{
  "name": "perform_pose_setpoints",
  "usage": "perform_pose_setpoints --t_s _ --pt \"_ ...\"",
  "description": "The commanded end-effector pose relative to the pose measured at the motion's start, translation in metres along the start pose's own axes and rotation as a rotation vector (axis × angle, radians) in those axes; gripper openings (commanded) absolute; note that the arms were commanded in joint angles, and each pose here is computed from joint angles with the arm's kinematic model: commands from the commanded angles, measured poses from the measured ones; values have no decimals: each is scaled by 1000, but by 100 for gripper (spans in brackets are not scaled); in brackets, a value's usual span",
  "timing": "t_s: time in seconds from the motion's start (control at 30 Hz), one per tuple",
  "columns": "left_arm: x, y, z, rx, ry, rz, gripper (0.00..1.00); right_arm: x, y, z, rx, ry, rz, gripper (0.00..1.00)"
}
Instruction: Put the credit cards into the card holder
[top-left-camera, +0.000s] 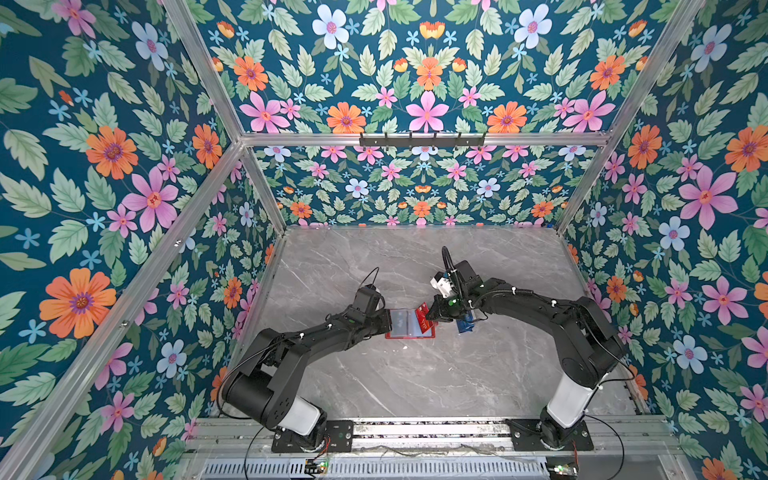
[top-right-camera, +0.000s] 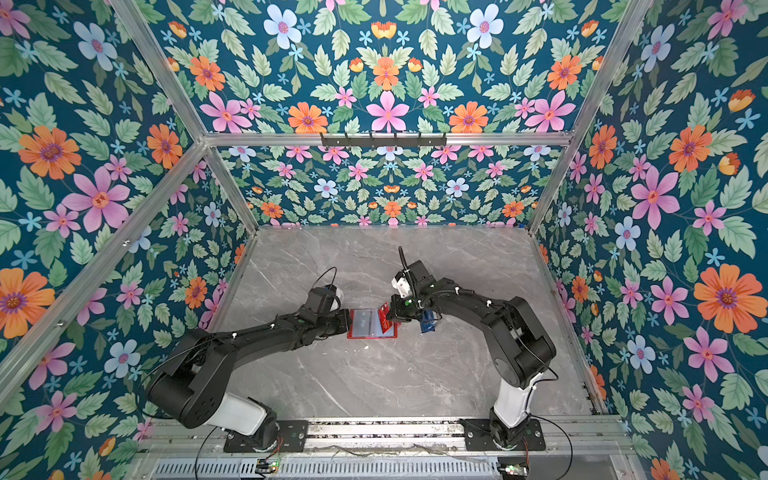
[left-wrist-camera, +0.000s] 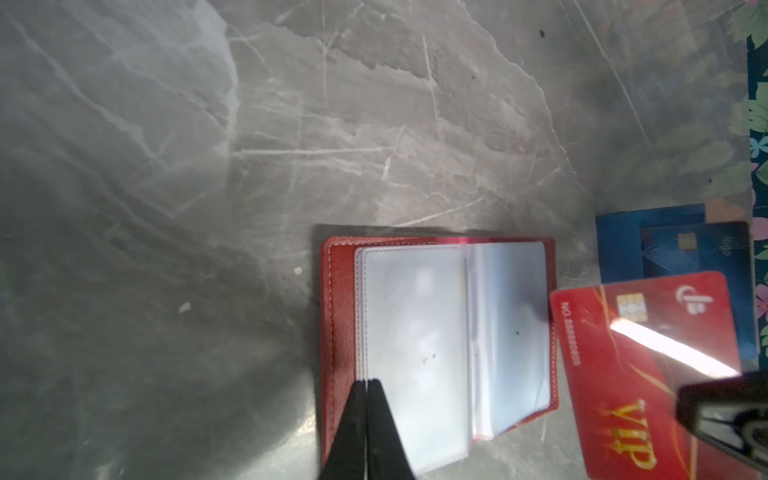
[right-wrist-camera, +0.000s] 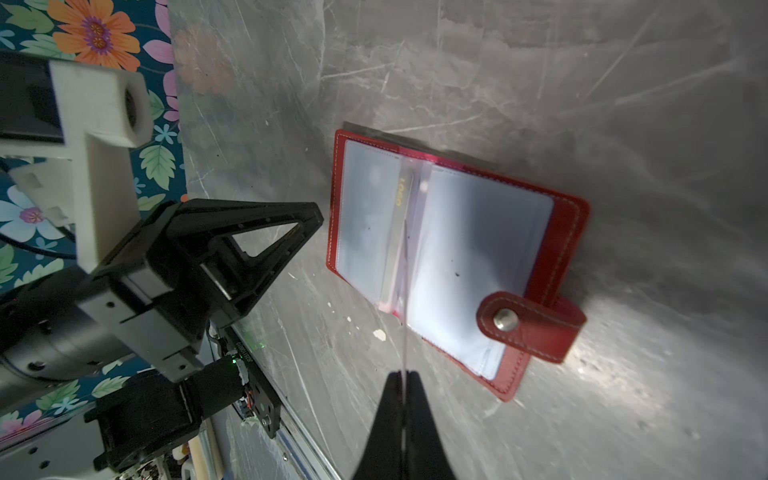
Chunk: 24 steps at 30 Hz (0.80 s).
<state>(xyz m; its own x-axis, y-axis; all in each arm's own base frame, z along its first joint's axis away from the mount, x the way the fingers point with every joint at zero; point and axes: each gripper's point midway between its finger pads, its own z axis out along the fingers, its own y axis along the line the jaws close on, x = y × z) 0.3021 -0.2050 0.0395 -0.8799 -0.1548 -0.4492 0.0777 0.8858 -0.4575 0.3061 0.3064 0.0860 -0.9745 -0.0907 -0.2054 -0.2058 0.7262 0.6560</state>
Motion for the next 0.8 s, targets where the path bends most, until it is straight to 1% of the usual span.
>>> perform_pose_setpoints --t_s 0.0,0.07,0.33,0.63,0.77 --pt "-4 2 4 -16 -10 -17 6 -4 8 5 -53 -1 11 0" --pt "-4 2 6 -14 -6 -20 3 -4 8 9 -61 6 16 0" --pt "2 9 10 -38 7 -38 3 -5 7 19 -74 22 31 0" --pt "11 8 7 -14 21 -71 3 -5 5 27 -84 34 42 0" --pt "13 10 7 -26 24 -66 3 -4 4 31 -89 49 49 0"
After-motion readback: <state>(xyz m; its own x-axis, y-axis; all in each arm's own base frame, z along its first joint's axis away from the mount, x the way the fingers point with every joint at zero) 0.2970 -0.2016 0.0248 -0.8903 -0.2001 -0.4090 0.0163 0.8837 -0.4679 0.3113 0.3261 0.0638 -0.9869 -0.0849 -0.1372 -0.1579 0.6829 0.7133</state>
